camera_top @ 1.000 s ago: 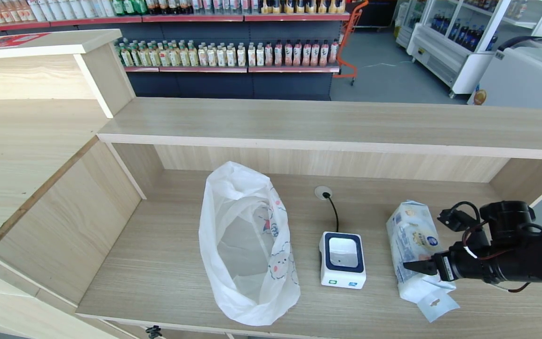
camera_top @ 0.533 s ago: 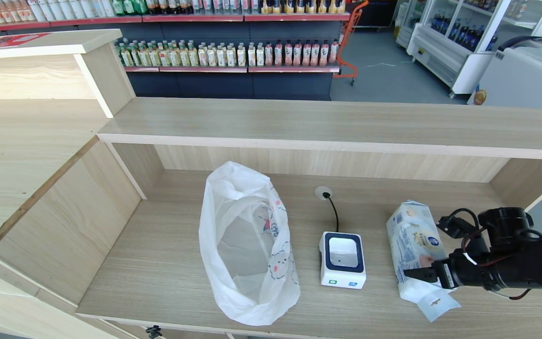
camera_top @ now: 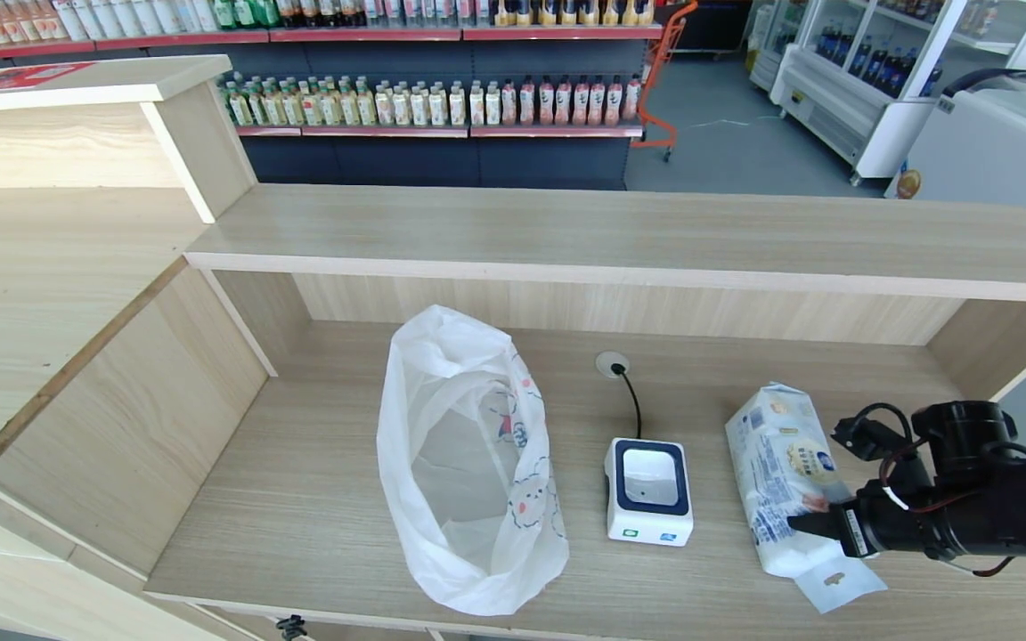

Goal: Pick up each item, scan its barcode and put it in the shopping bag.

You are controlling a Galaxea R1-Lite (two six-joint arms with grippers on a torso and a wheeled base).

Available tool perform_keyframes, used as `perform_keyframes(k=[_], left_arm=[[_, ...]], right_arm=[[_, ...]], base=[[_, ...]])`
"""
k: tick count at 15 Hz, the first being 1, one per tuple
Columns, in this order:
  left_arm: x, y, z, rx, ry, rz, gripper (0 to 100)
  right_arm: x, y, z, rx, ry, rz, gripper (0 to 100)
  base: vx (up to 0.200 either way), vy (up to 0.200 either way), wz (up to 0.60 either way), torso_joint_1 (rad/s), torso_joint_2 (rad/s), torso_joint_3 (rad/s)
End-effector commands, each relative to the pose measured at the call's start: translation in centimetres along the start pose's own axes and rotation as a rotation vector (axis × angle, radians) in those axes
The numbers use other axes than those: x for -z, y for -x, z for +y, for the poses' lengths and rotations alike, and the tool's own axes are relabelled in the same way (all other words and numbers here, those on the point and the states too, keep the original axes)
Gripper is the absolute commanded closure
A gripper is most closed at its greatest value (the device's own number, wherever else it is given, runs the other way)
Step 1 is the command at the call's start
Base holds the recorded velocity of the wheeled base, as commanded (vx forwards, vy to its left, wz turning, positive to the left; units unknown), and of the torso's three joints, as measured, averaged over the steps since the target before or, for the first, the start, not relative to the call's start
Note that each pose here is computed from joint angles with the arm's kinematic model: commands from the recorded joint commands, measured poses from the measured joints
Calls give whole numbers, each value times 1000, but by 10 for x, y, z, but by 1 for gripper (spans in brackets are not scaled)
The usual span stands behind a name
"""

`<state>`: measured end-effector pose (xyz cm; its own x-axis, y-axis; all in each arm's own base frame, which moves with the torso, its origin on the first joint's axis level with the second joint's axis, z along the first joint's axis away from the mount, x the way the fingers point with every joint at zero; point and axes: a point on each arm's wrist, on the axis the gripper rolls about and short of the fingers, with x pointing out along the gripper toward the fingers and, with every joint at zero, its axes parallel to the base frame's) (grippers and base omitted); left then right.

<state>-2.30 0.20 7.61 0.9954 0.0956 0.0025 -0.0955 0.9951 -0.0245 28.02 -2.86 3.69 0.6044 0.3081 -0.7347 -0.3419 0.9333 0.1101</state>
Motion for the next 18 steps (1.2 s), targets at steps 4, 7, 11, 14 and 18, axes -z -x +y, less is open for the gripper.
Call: perform_keyframes(k=[4,7,11,14,18], left_arm=[[0,0,0,-1,0,-1,0],[0,0,0,-1,0,-1,0],[0,0,0,-1,0,-1,0],[0,0,0,-1,0,-1,0],[0,0,0,-1,0,1,0]], right_arm=[[4,12,-2,39,4,-68,100],[-5,36,2,1,13,-168,100],[-17,85,22,-75,56,-285,100],[-24,146,53,-187,100,-399,100],[-17,224,98,-446,155,-524,100]], base=[[0,0,0,0,0,0],[0,0,0,0,0,0],[0,0,0,0,0,0],[0,0,0,0,0,0],[0,0,0,0,0,0]])
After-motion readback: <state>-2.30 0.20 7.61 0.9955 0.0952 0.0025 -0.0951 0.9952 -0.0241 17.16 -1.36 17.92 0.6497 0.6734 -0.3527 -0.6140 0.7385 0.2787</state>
